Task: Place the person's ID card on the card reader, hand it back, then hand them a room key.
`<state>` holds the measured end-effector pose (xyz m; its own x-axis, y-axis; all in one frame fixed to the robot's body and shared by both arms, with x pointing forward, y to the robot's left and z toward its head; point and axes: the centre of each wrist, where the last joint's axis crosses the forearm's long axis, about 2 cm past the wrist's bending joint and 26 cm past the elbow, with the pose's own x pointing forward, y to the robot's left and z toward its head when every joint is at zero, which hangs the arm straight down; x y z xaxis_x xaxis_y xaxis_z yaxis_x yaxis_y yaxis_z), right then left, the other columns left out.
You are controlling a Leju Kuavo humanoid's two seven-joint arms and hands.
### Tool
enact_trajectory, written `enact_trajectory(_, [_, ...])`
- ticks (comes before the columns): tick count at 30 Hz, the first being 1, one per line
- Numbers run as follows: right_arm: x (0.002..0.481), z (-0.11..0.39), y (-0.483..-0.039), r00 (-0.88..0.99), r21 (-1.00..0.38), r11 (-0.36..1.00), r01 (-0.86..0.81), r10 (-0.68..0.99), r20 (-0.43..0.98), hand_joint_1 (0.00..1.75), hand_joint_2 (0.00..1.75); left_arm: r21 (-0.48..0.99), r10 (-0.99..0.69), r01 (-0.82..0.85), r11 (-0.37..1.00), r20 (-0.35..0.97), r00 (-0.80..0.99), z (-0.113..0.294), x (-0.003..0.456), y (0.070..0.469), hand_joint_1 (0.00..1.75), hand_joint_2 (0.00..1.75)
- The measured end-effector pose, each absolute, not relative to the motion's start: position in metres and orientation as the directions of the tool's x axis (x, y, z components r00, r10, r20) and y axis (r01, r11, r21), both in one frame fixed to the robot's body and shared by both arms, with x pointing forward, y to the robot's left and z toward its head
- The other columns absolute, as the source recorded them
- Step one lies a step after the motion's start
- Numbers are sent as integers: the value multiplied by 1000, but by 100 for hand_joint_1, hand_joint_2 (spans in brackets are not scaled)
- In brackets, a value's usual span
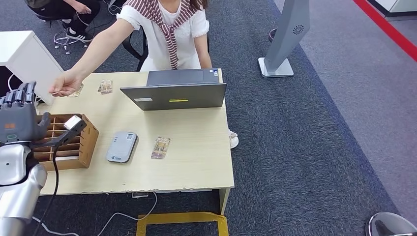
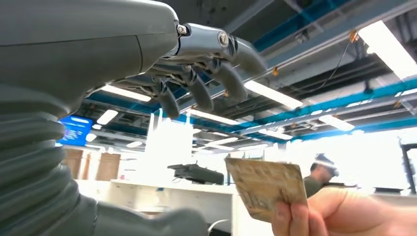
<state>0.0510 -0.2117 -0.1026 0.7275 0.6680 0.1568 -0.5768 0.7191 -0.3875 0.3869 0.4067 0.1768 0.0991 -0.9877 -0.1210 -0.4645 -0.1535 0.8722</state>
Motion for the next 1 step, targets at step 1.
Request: enact_trajectory(1, [51,-103,-212,729,-388,721,-574,666,157,0,175,870,-990,-472,-142,-113,89,176,383,406,0,175])
